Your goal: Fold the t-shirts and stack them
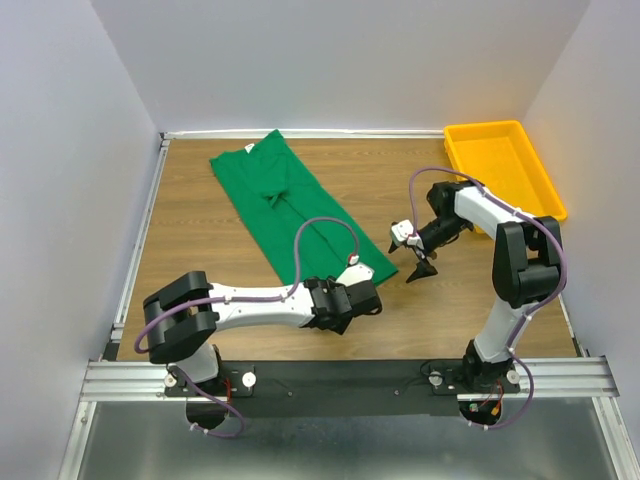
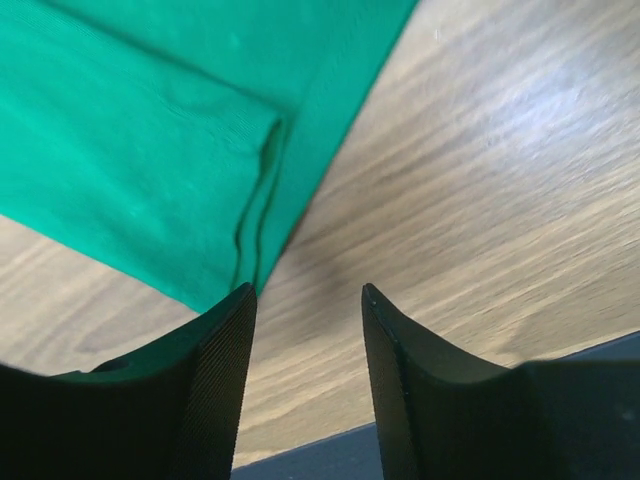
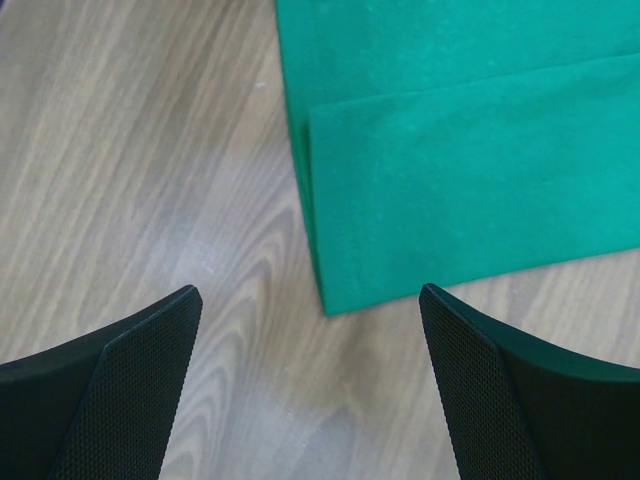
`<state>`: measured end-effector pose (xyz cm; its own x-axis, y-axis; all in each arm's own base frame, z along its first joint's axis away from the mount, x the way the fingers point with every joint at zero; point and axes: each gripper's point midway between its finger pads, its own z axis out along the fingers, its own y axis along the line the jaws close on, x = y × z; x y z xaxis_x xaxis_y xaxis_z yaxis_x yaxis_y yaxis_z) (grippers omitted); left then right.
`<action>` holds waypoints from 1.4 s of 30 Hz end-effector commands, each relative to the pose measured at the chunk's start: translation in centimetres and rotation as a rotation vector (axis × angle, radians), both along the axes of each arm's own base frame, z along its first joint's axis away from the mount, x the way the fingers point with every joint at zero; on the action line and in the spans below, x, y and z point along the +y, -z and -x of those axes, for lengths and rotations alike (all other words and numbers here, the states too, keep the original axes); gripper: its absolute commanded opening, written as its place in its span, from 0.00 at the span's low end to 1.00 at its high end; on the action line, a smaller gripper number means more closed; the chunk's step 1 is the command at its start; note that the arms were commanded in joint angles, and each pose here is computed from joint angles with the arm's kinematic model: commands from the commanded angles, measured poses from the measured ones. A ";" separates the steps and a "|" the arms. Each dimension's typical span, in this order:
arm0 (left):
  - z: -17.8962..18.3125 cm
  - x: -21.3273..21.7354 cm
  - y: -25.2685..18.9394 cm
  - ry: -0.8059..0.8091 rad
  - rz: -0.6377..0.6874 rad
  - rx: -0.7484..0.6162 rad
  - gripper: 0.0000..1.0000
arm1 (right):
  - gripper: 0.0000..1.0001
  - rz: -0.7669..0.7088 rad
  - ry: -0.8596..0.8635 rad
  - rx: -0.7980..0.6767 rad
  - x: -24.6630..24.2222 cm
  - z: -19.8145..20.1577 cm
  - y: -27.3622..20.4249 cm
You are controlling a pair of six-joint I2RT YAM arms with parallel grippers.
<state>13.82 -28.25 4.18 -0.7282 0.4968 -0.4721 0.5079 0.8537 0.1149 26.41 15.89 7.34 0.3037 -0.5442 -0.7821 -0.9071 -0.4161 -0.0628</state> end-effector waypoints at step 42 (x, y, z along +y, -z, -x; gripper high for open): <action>-2.8 3.0 3.8 0.049 -0.115 0.049 0.35 | 0.92 0.065 -0.178 -0.114 2.2 3.0 1.6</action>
